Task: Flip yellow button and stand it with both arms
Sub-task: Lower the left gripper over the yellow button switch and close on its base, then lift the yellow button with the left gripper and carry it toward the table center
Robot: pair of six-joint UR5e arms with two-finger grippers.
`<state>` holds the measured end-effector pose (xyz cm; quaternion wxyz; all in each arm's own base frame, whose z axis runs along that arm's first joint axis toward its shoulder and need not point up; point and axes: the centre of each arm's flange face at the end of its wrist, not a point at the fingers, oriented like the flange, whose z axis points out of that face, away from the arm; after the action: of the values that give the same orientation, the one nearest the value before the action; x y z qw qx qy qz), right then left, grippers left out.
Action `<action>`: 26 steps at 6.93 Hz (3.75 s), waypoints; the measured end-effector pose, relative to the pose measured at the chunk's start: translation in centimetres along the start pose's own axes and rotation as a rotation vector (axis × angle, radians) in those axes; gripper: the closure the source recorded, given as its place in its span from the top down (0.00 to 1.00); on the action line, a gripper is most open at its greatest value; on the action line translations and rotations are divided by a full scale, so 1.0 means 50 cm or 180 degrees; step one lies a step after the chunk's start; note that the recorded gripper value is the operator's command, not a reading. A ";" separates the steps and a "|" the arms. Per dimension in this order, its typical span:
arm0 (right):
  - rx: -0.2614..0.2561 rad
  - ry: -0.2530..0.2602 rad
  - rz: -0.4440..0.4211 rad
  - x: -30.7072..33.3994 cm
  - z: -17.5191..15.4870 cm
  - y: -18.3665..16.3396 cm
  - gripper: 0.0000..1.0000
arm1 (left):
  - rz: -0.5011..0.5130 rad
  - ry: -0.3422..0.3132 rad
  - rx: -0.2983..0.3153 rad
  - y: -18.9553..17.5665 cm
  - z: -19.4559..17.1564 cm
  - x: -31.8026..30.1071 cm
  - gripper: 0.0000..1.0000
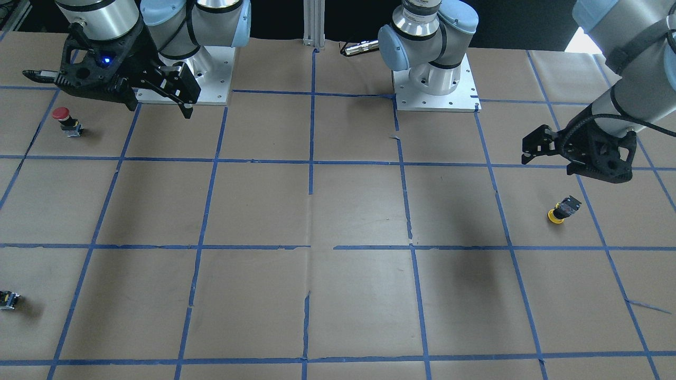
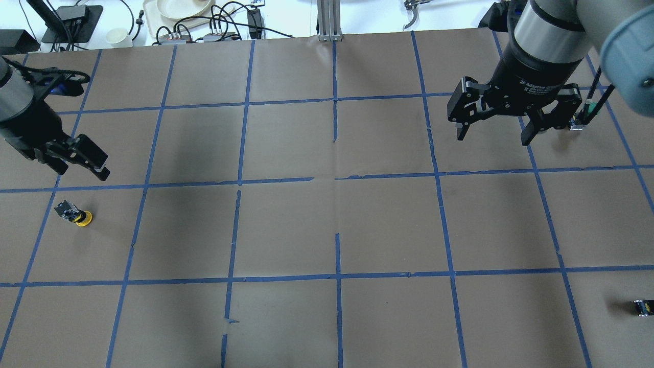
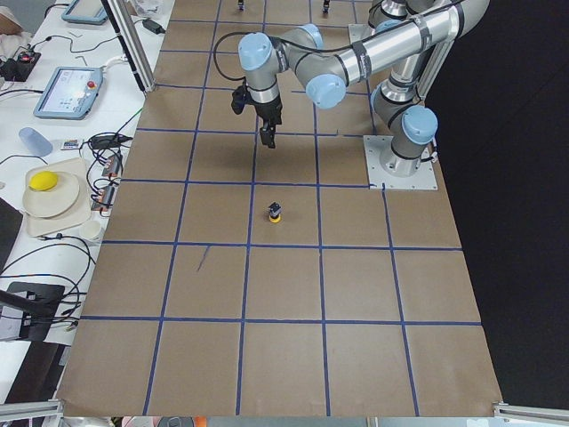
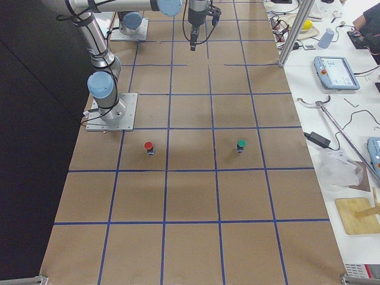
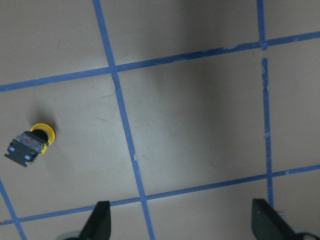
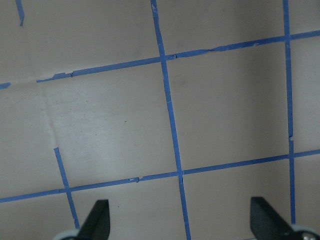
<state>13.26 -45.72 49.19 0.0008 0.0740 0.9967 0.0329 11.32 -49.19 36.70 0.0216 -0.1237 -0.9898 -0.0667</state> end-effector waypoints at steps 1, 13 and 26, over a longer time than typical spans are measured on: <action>-0.0024 0.0009 0.0000 0.001 0.010 0.004 1.00 | 0.0182 -0.0061 0.0080 0.026 0.061 -0.065 1.00; -0.0034 0.0015 0.0000 0.003 0.022 0.012 1.00 | 0.2100 -0.0205 0.0169 0.040 0.281 -0.263 0.19; -0.0598 -0.1569 0.2043 0.086 0.022 -0.113 1.00 | -0.0316 0.3234 0.0903 -0.105 -0.117 0.522 0.17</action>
<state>8.18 -50.60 47.76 0.2359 0.3862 0.8857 0.1035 -15.10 -48.71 43.35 0.5118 -0.0247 -0.8586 0.0154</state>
